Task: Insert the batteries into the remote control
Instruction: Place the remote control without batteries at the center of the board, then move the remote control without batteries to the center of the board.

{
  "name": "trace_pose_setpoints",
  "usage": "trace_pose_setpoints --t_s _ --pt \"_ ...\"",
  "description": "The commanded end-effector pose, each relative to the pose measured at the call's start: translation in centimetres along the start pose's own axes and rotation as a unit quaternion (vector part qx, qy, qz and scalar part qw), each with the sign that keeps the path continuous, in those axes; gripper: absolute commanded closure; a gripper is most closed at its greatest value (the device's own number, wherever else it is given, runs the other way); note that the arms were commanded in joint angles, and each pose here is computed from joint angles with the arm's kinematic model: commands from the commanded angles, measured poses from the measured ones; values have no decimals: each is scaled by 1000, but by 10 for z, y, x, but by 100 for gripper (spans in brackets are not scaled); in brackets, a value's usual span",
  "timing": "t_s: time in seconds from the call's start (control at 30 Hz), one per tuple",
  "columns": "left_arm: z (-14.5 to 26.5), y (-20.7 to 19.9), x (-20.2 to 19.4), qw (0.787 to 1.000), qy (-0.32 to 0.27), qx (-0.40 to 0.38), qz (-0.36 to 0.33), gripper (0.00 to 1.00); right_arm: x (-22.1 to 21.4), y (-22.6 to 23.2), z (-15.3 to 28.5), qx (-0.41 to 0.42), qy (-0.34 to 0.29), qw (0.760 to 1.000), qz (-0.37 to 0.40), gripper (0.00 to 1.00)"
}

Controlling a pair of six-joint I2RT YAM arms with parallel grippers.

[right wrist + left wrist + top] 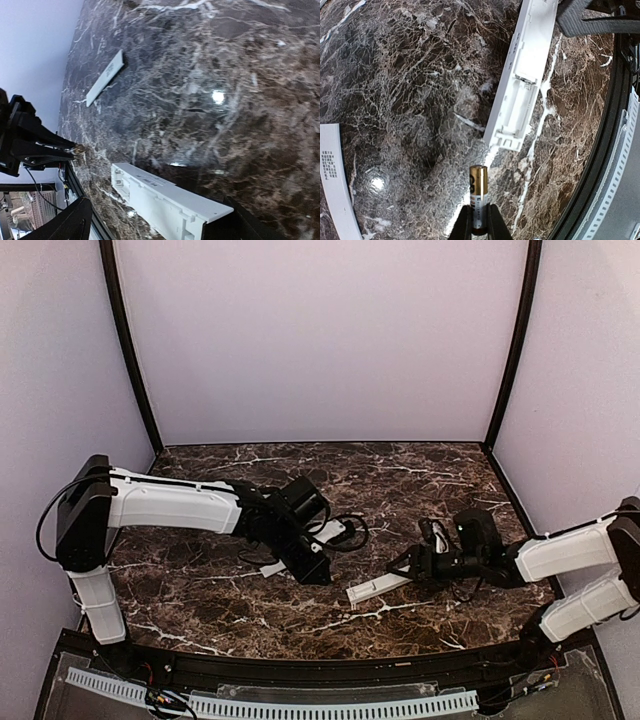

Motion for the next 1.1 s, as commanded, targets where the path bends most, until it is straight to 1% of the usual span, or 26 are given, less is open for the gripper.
trace_pose_setpoints --t_s 0.0,0.03,0.07,0.13,0.23,0.33,0.43,0.6,0.67,0.8,0.97,1.07 --pt "16 0 -4 1000 -4 2 -12 100 -20 -33 10 -70 55 996 16 13" --pt "17 0 -3 1000 -5 4 -14 100 -27 -40 10 -88 77 993 14 13" --pt "17 0 -3 1000 -6 4 -15 100 -29 -42 10 -94 83 992 16 13" --pt "17 0 -3 1000 -7 2 -17 100 -30 -45 11 -102 86 991 17 12" --pt "17 0 -2 1000 -8 0 -16 100 -27 -56 17 -147 89 985 25 11" --pt "16 0 -2 1000 -8 0 -16 100 -20 -61 24 -178 85 980 42 12" --pt "16 0 -4 1000 -5 0 -19 100 -24 -64 26 -186 102 976 54 14" --pt "16 -2 -6 999 -5 -8 -31 100 -29 -36 9 -108 114 985 66 27" --pt "17 -2 -8 999 -6 -12 -41 100 -31 -25 1 -81 120 987 63 30" --pt "21 -4 -13 997 -8 -16 -73 100 -30 -11 -11 -52 120 990 51 34" --pt "31 -6 -19 993 -9 -16 -117 100 -37 11 -23 -20 124 991 35 34" --pt "33 -5 -23 991 -3 -15 -134 99 -50 28 -28 16 146 989 29 36"
Point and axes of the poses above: each gripper's point midway between its finger pads, its own z axis back along the fingers, its own y axis along the line the jaws close on, x = y × z, the point moved 1 cm from there along z, back along the fingers, and after that the axes turned 12 degrees about z, right-handed, at the moved point
